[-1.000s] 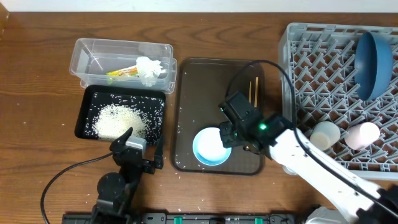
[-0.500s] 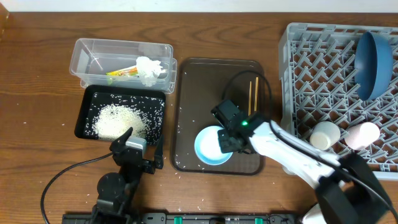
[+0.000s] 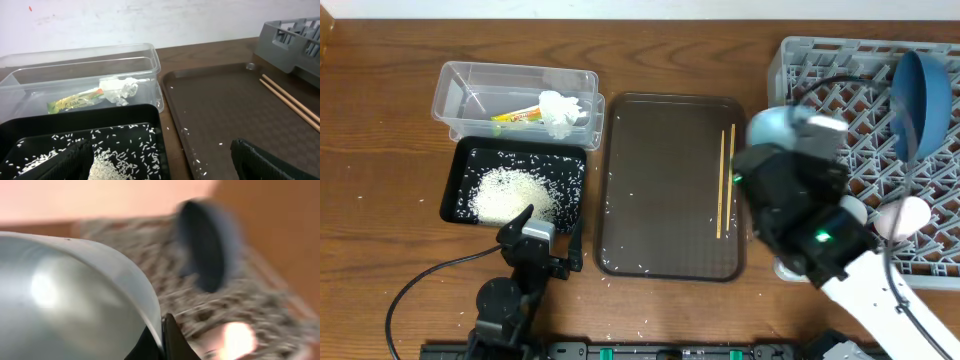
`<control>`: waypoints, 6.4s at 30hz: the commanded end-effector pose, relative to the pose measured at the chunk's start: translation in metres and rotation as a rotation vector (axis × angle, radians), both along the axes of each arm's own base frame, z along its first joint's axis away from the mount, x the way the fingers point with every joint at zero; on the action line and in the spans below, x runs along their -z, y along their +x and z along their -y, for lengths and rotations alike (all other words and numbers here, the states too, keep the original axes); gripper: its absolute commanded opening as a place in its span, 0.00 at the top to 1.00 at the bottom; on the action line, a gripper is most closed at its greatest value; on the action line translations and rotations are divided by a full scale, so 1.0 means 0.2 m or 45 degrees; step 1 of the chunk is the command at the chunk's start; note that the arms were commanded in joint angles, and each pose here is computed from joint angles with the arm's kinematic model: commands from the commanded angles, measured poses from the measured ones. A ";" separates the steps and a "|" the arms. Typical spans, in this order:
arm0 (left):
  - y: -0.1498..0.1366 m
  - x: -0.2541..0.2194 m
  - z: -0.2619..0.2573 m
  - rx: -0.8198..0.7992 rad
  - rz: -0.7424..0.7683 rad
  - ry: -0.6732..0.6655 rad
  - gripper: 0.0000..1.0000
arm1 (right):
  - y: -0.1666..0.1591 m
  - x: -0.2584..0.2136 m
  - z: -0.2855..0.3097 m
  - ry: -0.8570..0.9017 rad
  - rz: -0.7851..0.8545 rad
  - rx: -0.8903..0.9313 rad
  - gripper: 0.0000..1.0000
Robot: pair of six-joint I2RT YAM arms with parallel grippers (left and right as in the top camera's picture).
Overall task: Sort waste into correct bins and load items into the dishwasher rack
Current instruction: 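Lift the light-blue bowl and set it in the dish rack, then move the right gripper down onto the wooden chopsticks on the brown tray, then close the right gripper on the chopsticks and lift them, then place the chopsticks upright in the dish rack and release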
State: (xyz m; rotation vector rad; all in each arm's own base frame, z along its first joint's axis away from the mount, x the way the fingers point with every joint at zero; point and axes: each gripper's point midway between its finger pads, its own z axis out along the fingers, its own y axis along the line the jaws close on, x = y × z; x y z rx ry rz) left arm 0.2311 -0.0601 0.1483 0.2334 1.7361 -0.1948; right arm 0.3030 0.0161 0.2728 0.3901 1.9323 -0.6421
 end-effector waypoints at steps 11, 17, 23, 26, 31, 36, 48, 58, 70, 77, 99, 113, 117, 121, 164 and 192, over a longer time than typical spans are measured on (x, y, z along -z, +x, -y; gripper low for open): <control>0.00 0.06 -0.02 -0.022 -0.033 0.004 0.10 | 0.22 -0.05 0.50 -0.631 -0.270 0.557 0.99; 0.00 0.06 -0.02 -0.022 -0.033 0.004 0.10 | 0.38 0.05 0.46 -0.772 -0.437 0.533 0.99; 0.00 0.06 -0.02 -0.022 -0.033 0.004 0.09 | 0.44 0.20 0.55 -0.853 -0.617 0.550 0.99; 0.00 0.06 -0.02 -0.022 -0.033 0.004 0.09 | 0.44 0.26 0.61 -0.861 -0.670 0.579 0.99; 0.00 0.06 -0.02 -0.022 -0.033 0.004 0.09 | 0.47 0.35 0.63 -0.878 -0.727 0.566 0.99; 0.00 0.06 -0.02 -0.022 -0.033 0.004 0.10 | 0.50 0.49 0.63 -0.916 -0.814 0.544 0.99; 0.00 0.06 -0.02 -0.022 -0.033 0.004 0.10 | 0.57 0.44 0.49 -0.887 -0.705 0.418 0.48; 0.00 0.06 -0.02 -0.022 -0.033 0.004 0.09 | 0.60 0.15 0.34 -0.759 -0.469 0.155 0.15; 0.00 0.06 -0.02 -0.022 -0.033 0.004 0.10 | 0.53 0.61 -0.05 -0.195 -0.631 -0.472 0.16; 0.00 0.06 -0.02 -0.022 -0.033 0.004 0.10 | 0.30 0.84 -0.67 0.807 -0.759 -0.887 0.38; 0.00 0.06 -0.02 -0.022 -0.033 0.004 0.09 | 0.18 1.39 -0.70 0.776 -0.970 -0.378 0.62; 0.00 0.06 -0.02 -0.022 -0.033 0.004 0.09 | 0.34 0.92 -0.69 0.869 -0.669 -0.499 0.99; 0.00 0.06 -0.02 -0.022 -0.033 0.004 0.10 | 0.39 0.60 -0.49 0.769 -0.471 -0.545 0.99; 0.00 0.06 -0.02 -0.022 -0.033 0.004 0.10 | 0.42 0.44 -0.25 0.593 -0.365 -0.512 0.99; 0.00 0.06 -0.02 -0.022 -0.033 0.004 0.09 | 0.27 1.23 -0.64 0.615 -0.833 -0.327 0.53; 0.00 0.06 -0.02 -0.022 -0.033 0.004 0.10 | 0.48 0.58 -0.42 0.448 -0.543 -0.566 0.99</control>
